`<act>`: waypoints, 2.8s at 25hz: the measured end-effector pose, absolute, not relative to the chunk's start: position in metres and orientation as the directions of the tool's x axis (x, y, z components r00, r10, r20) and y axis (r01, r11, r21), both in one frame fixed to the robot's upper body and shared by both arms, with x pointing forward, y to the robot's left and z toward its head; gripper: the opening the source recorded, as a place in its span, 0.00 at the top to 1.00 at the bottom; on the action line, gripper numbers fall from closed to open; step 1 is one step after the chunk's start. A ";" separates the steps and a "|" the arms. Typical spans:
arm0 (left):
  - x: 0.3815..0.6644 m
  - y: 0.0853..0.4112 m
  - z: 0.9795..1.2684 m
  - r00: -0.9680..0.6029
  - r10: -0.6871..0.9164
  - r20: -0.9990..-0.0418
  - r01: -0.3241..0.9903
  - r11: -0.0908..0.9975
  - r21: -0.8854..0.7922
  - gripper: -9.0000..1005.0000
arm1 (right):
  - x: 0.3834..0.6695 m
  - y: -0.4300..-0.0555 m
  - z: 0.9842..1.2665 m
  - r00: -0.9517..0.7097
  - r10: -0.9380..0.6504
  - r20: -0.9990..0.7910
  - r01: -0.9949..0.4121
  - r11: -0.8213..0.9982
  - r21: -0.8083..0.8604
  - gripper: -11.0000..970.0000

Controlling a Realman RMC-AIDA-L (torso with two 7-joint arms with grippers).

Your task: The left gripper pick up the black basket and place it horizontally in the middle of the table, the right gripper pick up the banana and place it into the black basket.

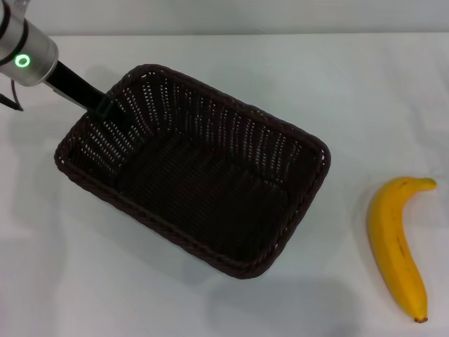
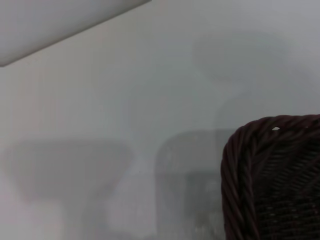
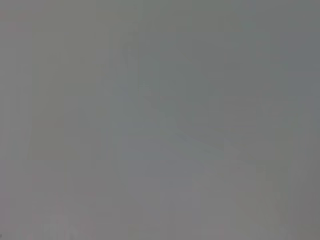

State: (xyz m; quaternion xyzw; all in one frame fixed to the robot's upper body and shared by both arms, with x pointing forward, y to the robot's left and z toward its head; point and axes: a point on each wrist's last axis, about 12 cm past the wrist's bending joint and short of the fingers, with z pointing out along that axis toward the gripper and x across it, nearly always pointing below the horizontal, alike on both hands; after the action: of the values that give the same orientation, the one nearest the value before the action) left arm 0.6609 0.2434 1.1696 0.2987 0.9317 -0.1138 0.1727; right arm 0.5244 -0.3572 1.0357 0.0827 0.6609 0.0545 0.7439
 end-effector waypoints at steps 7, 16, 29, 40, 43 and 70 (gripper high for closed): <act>0.661 0.243 1.169 -0.765 0.506 -0.398 0.590 0.798 -0.120 0.57 | 0.524 -0.358 1.035 0.121 0.191 -0.974 0.030 0.980 0.196 0.14; 0.656 0.247 1.162 -0.784 0.465 -0.412 0.568 0.805 -0.172 0.81 | 0.522 -0.361 1.036 0.124 0.192 -0.973 0.034 0.980 0.198 0.14; 0.637 0.280 1.148 -0.830 0.173 -0.530 0.456 0.758 -0.466 0.83 | 0.523 -0.365 1.038 0.130 0.183 -0.975 0.038 0.981 0.189 0.14; 0.612 0.323 1.139 -0.849 -0.185 -0.495 0.283 0.631 -0.722 0.83 | 0.523 -0.366 1.038 0.130 0.181 -0.975 0.039 0.982 0.187 0.14; 0.606 0.330 1.134 -0.841 -0.260 -0.475 0.248 0.595 -0.765 0.83 | 0.524 -0.366 1.039 0.130 0.181 -0.975 0.038 0.982 0.187 0.14; 0.600 0.327 1.096 -0.846 -0.419 -0.329 0.019 0.593 -0.805 0.78 | 0.548 -0.359 1.054 0.159 0.161 -0.974 0.005 0.987 0.164 0.14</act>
State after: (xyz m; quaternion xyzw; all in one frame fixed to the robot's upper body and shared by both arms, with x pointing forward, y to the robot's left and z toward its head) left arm 0.6002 0.3273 1.0956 -0.1169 0.8564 -0.4356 0.2513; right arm 0.5480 -0.3594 1.0538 0.0639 0.6464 0.0515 0.7586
